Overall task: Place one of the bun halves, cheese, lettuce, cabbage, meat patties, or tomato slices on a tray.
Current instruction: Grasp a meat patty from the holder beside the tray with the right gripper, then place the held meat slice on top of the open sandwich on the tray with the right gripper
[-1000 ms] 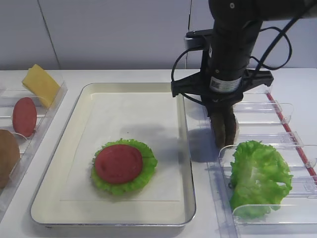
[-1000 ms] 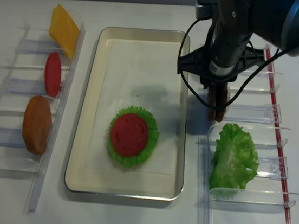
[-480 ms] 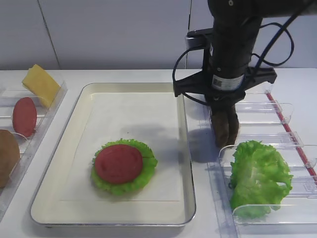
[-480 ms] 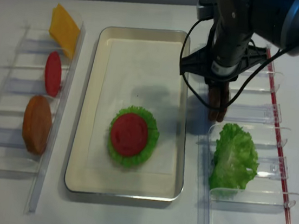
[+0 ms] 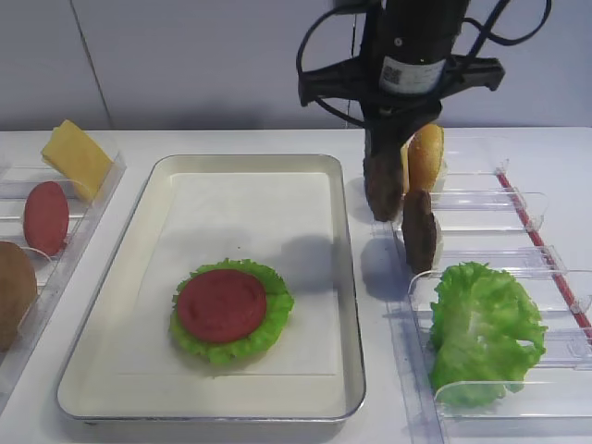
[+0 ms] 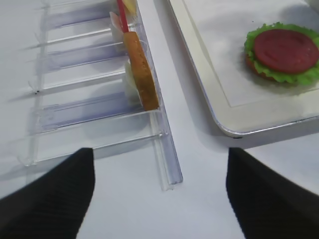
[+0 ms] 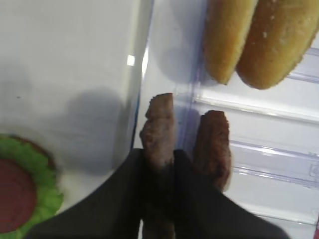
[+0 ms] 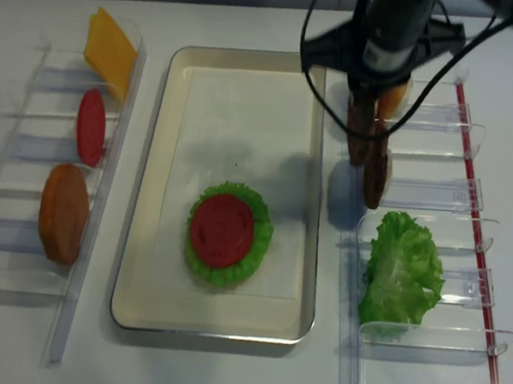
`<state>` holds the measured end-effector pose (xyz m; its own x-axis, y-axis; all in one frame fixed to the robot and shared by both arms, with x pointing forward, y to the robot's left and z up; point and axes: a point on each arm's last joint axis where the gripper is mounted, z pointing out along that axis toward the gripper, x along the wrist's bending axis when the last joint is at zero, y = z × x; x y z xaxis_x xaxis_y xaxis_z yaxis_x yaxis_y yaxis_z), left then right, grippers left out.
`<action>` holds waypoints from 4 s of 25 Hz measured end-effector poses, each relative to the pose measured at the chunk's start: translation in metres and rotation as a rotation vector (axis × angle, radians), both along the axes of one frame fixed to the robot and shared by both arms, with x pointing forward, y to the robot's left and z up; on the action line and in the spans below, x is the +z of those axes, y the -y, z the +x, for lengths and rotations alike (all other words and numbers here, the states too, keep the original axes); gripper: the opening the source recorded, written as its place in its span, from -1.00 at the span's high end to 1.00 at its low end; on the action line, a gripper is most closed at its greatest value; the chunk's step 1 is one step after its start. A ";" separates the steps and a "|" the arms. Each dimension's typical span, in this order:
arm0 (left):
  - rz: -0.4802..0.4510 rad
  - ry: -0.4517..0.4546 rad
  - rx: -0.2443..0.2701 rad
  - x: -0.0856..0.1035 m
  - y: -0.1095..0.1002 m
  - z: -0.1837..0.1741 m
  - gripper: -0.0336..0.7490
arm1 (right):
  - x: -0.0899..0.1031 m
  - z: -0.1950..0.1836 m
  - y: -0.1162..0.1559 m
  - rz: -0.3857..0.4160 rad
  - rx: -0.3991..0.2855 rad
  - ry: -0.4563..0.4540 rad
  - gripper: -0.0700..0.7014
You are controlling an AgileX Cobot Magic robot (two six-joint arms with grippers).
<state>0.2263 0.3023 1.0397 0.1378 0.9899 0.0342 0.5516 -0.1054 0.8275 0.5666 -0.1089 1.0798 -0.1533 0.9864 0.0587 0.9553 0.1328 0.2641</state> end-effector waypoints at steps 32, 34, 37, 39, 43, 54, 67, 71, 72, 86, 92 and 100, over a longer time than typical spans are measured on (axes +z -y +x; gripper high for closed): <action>0.000 0.003 0.000 0.000 0.000 0.000 -0.39 | -0.018 -0.107 -0.012 0.725 0.355 -0.138 0.37; 0.000 0.003 0.000 0.000 0.000 0.000 -0.39 | -0.021 -0.107 -0.014 0.780 0.351 -0.112 0.37; 0.000 0.003 0.000 0.000 0.000 0.000 -0.39 | -0.022 -0.105 -0.018 0.855 0.353 -0.073 0.37; 0.000 0.003 0.000 0.000 0.000 0.000 -0.39 | -0.024 -0.102 -0.021 0.892 0.351 -0.065 0.37; 0.000 0.003 0.000 0.000 0.000 0.000 -0.39 | -0.039 -0.090 -0.030 0.933 0.323 -0.079 0.37; 0.000 0.003 0.000 0.000 0.000 0.000 -0.39 | -0.084 -0.059 -0.036 0.988 0.206 -0.116 0.37; 0.000 0.003 0.000 0.000 0.000 0.000 -0.39 | -0.107 -0.047 -0.033 0.997 0.180 -0.137 0.37; 0.000 0.003 0.000 0.000 0.000 0.000 -0.39 | -0.108 -0.045 -0.032 0.983 0.168 -0.120 0.37; 0.000 0.003 0.000 0.000 0.000 0.000 -0.39 | -0.108 -0.045 -0.032 0.982 0.165 -0.119 0.37; 0.000 0.003 0.000 0.000 0.000 0.000 -0.39 | -0.123 -0.042 -0.030 0.938 0.162 -0.140 0.37; 0.000 0.003 0.000 0.000 0.000 0.000 -0.39 | -0.124 -0.042 -0.030 0.921 0.172 -0.138 0.14; 0.000 0.003 0.000 0.000 0.000 0.000 -0.39 | -0.126 -0.043 -0.029 0.899 0.192 -0.137 -0.70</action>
